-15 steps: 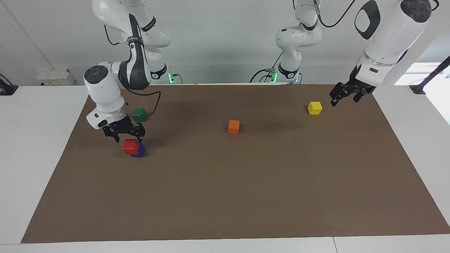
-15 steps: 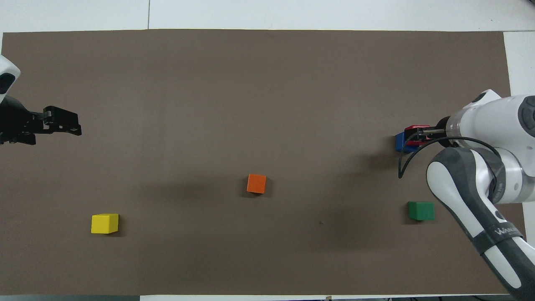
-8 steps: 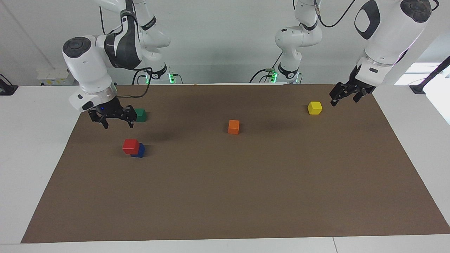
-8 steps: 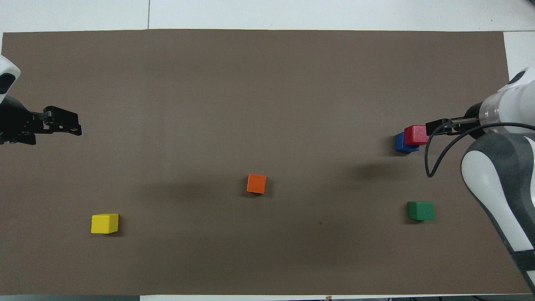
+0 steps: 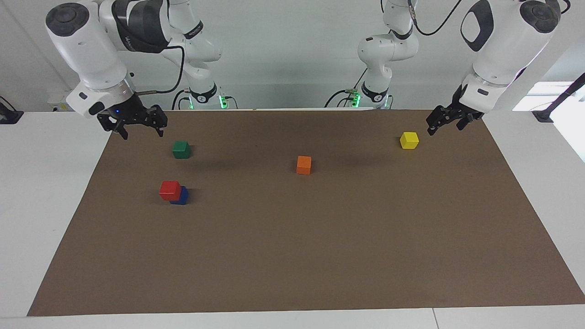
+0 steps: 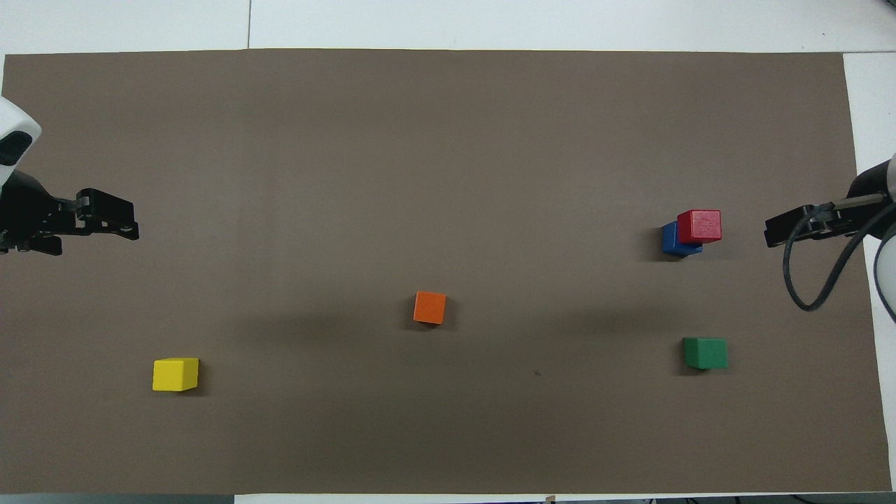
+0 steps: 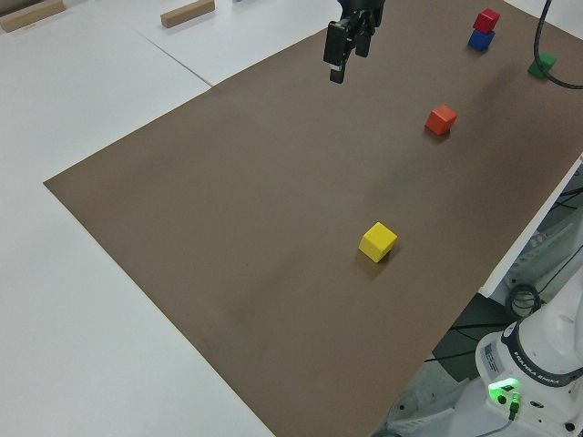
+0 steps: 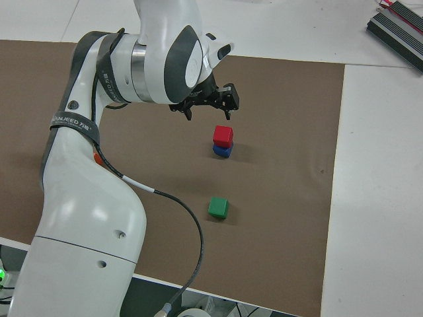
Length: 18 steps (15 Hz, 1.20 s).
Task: Transfer red block to right arm and stack on blue block
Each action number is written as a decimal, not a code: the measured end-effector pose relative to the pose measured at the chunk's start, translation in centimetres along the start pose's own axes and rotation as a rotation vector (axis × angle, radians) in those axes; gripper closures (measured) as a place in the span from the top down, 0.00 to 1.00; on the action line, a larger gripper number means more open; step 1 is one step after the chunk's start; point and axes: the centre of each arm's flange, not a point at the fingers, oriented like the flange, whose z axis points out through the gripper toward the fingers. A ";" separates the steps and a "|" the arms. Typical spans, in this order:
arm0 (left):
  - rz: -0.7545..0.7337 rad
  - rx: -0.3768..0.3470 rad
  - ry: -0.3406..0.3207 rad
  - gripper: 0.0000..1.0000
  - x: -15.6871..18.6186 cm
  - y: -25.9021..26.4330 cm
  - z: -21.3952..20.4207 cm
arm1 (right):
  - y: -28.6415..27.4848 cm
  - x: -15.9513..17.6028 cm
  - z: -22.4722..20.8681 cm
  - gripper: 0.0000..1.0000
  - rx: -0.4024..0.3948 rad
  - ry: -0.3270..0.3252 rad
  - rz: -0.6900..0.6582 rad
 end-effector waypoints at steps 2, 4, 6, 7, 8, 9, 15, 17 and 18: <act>0.000 0.000 -0.003 1.00 -0.1 0.0 0.0 | 1.1 -0.5 -1.5 1.00 0.003 -0.002 0.000; 0.000 0.000 -0.004 1.00 -0.1 0.0 0.0 | 1.8 -0.7 -2.7 1.00 0.004 0.011 0.005; 0.000 0.000 -0.003 1.00 -0.1 0.0 -0.1 | 1.9 -0.4 -2.8 1.00 0.005 0.015 0.006; 0.000 0.000 -0.003 1.00 -0.1 0.0 -0.1 | 1.8 -0.2 -2.6 1.00 0.006 0.011 0.004; 0.000 0.000 -0.001 1.00 -0.1 0.0 -0.2 | 1.7 0.0 -2.3 1.00 0.006 0.007 0.002; 0.000 -0.001 0.003 1.00 -0.1 0.0 -0.3 | 1.7 0.2 -2.1 1.00 0.006 0.003 0.002; 0.001 -0.003 0.013 1.00 -0.1 0.0 -0.8 | 2.1 0.2 -3.2 1.00 0.003 0.021 0.011; 0.001 -0.003 0.013 1.00 -0.1 0.0 -0.8 | 2.1 0.1 -3.6 1.00 0.003 0.024 0.012; 0.001 -0.003 0.013 1.00 -0.1 0.0 -0.8 | 2.1 0.1 -3.6 1.00 0.003 0.024 0.012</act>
